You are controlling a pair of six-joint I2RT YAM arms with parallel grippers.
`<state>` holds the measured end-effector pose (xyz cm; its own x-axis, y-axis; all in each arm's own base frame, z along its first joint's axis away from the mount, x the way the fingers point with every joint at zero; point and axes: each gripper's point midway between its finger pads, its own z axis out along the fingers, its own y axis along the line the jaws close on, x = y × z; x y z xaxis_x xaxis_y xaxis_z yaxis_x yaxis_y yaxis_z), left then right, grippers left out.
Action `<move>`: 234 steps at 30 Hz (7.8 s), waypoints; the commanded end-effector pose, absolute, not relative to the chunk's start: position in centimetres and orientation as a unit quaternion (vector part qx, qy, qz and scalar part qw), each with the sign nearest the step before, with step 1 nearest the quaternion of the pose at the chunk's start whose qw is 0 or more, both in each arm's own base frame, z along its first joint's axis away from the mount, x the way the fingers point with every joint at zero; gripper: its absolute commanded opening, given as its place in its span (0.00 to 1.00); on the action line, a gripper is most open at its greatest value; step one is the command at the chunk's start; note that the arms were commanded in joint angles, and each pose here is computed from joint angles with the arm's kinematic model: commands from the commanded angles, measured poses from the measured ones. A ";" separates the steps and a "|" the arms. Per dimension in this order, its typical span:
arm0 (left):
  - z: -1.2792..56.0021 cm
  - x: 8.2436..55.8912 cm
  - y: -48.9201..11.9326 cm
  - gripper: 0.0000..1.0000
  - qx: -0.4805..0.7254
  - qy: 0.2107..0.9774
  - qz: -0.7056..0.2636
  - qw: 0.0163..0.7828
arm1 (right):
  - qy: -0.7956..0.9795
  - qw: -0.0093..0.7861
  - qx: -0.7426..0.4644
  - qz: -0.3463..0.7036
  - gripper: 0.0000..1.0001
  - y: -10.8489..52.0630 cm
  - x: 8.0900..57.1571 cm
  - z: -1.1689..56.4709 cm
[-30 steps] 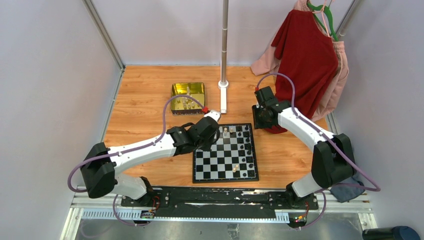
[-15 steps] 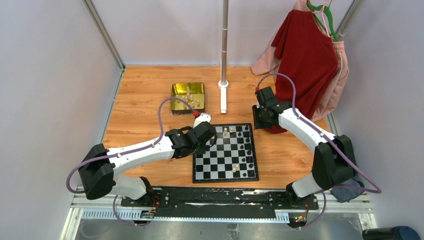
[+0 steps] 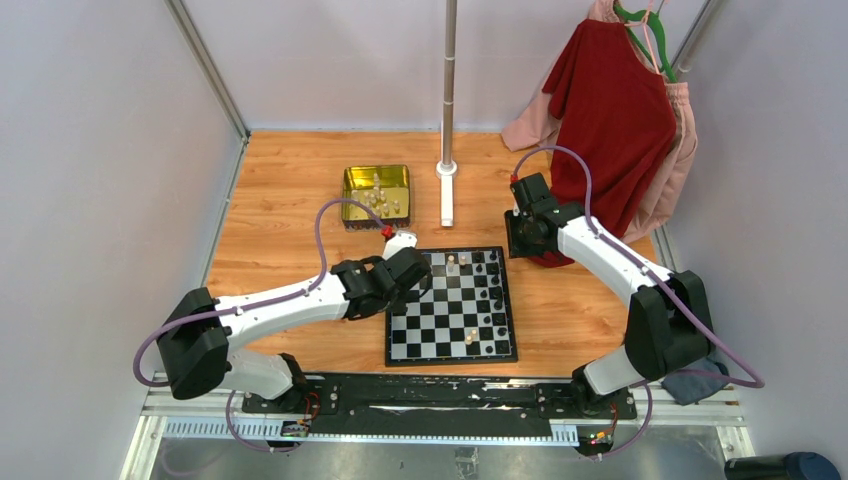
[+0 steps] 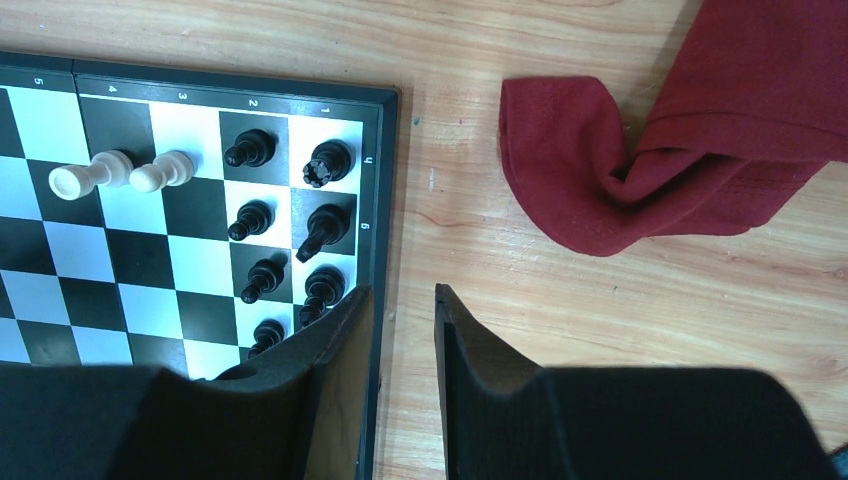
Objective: Set up the chess pieces on the board
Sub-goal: Place the chess piece on the chessboard, then pick up the chess piece from the chessboard.
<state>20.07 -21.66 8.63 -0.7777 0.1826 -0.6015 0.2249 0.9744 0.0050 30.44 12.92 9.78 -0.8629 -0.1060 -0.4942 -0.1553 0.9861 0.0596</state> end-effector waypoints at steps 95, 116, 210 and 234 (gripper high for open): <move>5.3 19.2 -22.6 0.26 0.093 0.950 -0.052 0.294 | 0.965 0.246 -0.069 0.053 0.33 12.1 29.4 9.4; 8.4 20.1 -21.6 0.48 0.078 0.937 -0.046 0.337 | 0.962 0.258 -0.070 0.055 0.33 12.3 29.8 10.7; 6.0 32.9 -34.7 0.52 0.286 0.898 -0.131 0.306 | 0.944 0.326 -0.031 0.049 0.35 11.4 31.6 13.0; 6.9 32.9 -31.1 0.05 0.223 0.913 -0.090 0.329 | 0.945 0.322 -0.029 0.049 0.34 11.5 32.0 13.0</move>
<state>32.21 -33.36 5.59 -0.6705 0.4074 -0.6200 0.5514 0.8328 -0.0490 31.86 11.90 13.33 -0.7817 -0.0295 -0.6229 -0.0988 0.9921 0.0770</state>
